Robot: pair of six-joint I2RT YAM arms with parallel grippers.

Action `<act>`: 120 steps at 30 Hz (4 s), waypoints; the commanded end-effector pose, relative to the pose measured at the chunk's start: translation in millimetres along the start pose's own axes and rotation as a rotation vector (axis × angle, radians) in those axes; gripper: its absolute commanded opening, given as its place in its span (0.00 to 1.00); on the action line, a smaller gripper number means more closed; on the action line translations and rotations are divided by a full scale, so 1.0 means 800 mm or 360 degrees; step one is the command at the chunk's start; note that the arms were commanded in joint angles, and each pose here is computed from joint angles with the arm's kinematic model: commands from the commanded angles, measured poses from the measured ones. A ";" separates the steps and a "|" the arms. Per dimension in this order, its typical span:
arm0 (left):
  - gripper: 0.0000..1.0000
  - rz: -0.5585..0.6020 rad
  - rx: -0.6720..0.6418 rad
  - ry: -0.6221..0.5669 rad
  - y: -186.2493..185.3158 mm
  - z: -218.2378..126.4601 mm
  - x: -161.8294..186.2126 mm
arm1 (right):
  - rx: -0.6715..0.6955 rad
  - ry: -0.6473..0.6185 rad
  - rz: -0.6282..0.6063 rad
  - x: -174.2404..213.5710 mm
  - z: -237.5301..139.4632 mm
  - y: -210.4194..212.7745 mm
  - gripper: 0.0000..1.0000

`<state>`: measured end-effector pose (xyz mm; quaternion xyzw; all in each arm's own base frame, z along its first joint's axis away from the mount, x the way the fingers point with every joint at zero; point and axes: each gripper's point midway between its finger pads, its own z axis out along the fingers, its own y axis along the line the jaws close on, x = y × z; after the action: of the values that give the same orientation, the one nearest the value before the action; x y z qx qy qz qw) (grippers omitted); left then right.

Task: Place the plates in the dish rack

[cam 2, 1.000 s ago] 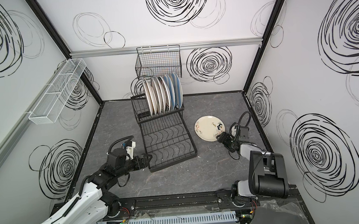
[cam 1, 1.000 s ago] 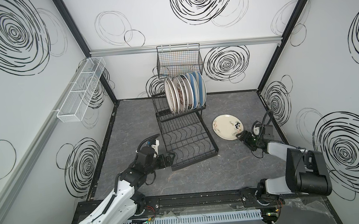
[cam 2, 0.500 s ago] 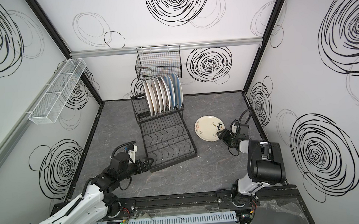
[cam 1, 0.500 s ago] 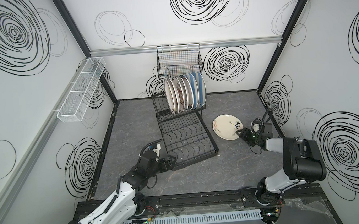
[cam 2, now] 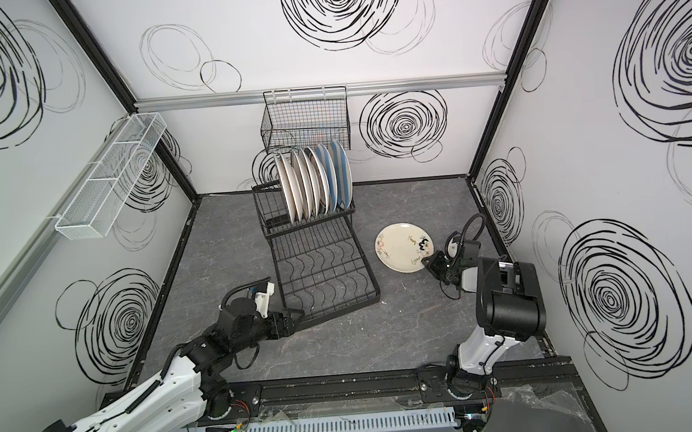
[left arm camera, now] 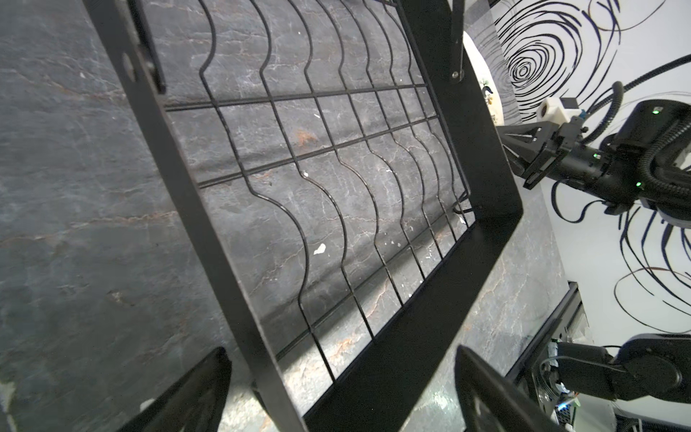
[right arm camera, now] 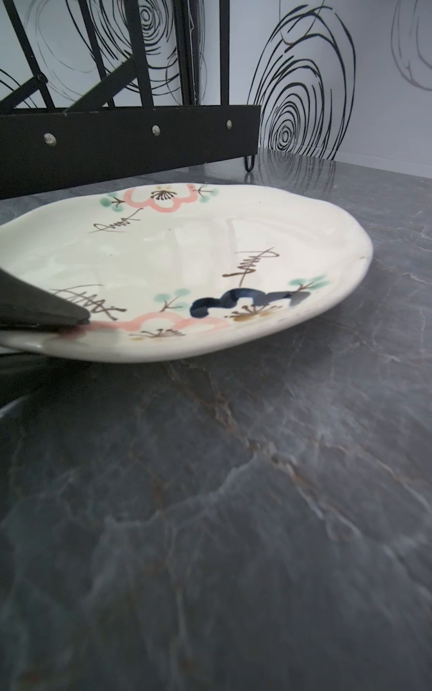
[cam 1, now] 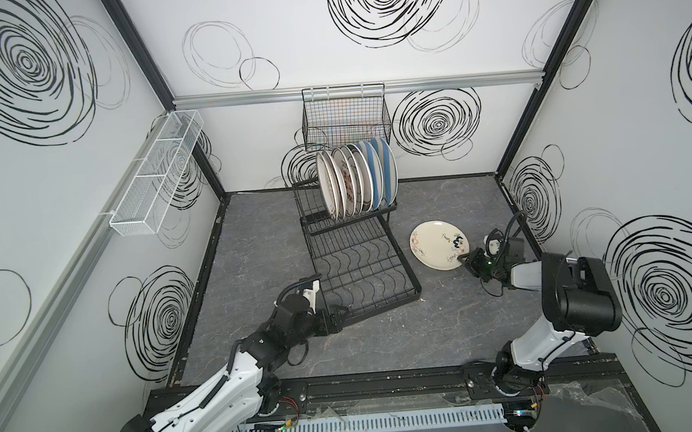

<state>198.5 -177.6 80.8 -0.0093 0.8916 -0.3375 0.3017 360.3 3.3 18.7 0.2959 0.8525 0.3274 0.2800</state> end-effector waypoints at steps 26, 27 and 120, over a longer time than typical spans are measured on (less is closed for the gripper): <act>0.96 0.0266 0.0120 -0.0045 -0.070 0.013 -0.011 | 0.0091 -0.0533 -0.0405 -0.106 -0.169 0.152 0.00; 0.96 0.0284 0.0133 -0.0037 -0.076 0.016 -0.009 | 0.0103 -0.0567 -0.0446 -0.111 -0.179 0.167 0.00; 0.96 0.0113 -0.0131 -0.0307 -0.024 -0.065 -0.082 | 0.0187 -0.1378 -0.1600 0.137 -0.201 0.599 0.00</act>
<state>215.0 -146.2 148.9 -0.0244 0.8812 -0.2814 0.3791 331.6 321.4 404.5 -0.0857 0.7329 -0.0679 0.6715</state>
